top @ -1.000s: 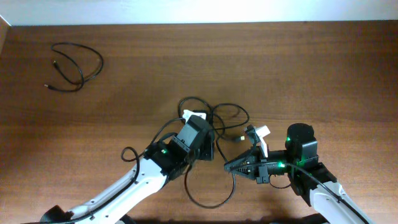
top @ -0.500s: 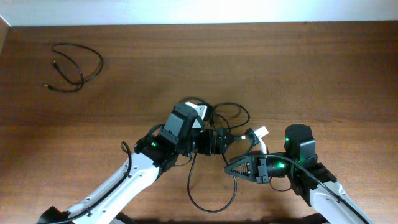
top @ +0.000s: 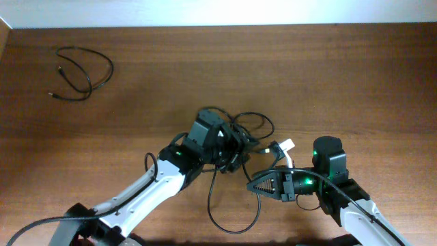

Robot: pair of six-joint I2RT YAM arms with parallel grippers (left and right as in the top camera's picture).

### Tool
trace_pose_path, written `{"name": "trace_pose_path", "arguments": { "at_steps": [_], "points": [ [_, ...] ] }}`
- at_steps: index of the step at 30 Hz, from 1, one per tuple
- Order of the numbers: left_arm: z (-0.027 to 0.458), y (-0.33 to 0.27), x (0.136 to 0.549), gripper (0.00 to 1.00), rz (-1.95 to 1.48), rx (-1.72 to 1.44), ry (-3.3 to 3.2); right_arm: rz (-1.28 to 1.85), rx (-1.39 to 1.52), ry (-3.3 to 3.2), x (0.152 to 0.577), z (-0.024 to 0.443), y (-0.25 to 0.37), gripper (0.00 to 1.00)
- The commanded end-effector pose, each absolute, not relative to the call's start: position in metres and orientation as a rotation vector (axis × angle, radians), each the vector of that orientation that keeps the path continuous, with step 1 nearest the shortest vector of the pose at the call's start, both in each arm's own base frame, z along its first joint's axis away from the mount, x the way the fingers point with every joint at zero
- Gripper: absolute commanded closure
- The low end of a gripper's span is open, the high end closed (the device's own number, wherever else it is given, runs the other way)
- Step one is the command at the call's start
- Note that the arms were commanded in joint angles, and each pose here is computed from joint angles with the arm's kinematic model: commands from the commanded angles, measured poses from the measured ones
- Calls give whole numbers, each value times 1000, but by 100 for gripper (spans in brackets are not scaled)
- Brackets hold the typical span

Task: Untangle cables

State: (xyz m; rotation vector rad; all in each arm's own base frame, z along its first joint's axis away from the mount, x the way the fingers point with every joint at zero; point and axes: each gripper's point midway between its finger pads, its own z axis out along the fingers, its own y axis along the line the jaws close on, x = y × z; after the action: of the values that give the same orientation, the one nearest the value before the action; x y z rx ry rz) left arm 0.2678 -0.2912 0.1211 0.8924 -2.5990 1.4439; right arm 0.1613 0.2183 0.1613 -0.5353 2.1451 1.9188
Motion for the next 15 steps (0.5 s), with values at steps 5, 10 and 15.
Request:
{"name": "trace_pose_path", "arguments": {
  "at_steps": [5,10,15],
  "points": [
    [141,-287,293,100,1669,478,-2834,1902,-554,2131,163,164,220,72],
    [246,-278,264,100,2293,-808,-2674,1581,-185,2279,213,133,209,2],
    [217,-270,258,100,2115,-812,-2786,1449,313,2197,270,142,188,3]
  ]
}}
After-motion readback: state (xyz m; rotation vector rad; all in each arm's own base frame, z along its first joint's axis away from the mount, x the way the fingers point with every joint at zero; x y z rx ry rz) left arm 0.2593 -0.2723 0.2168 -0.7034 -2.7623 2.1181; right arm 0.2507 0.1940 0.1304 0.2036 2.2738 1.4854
